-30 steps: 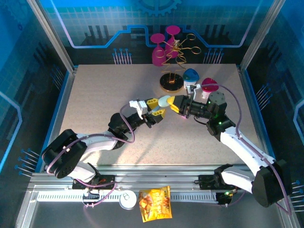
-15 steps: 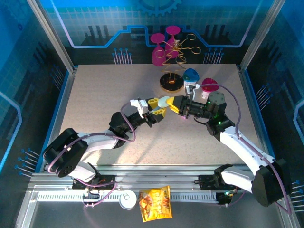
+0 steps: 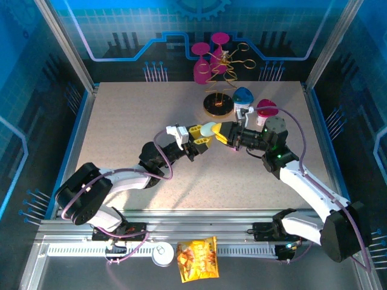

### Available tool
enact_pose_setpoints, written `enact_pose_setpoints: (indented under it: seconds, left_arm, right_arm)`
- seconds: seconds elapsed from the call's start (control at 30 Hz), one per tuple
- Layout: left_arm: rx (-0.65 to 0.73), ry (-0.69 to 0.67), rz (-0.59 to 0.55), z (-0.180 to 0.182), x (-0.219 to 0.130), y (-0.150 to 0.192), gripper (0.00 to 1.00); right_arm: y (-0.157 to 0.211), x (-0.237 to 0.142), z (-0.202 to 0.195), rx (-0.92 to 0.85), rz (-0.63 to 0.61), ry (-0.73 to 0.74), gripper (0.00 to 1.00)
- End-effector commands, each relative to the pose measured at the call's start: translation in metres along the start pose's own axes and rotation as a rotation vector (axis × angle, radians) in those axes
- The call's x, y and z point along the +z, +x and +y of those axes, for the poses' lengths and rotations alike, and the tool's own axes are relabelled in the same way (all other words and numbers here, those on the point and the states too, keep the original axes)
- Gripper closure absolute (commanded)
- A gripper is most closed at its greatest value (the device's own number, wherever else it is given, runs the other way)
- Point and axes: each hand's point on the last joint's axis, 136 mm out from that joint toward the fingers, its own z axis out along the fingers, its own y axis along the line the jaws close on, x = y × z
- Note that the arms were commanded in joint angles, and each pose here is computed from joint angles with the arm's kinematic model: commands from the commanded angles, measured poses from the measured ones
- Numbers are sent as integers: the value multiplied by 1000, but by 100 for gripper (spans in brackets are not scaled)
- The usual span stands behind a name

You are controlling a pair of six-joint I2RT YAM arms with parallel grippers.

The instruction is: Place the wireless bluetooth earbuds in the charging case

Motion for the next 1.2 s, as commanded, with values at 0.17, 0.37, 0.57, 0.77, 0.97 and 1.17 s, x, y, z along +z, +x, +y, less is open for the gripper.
enact_pose_setpoints:
  seconds: [0.17,0.37,0.57,0.77,0.97,1.17]
  left_arm:
    - [9,78,-26,-12,1,-8,78]
    - [-50,97,52,-6,-16,3,79]
    - [-89,113,88,-7,-27,1,79]
    - [-150,139,86,-11,-25,-1,80]
    - [-158,169,86,-16,-25,-2,81]
    - [-150,205,106,-22,-28,5,82]
  right_arm:
    - [1,-3,-4,-105,-17,29,29]
    - [-3,-19,-7,-403,-51,141,13]
    - [9,-20,-7,-667,7,191,9]
    - [12,-17,-17,-755,21,262,9]
    - [6,-13,-23,-703,-4,276,11]
    - [3,-11,-15,-688,-23,253,12]
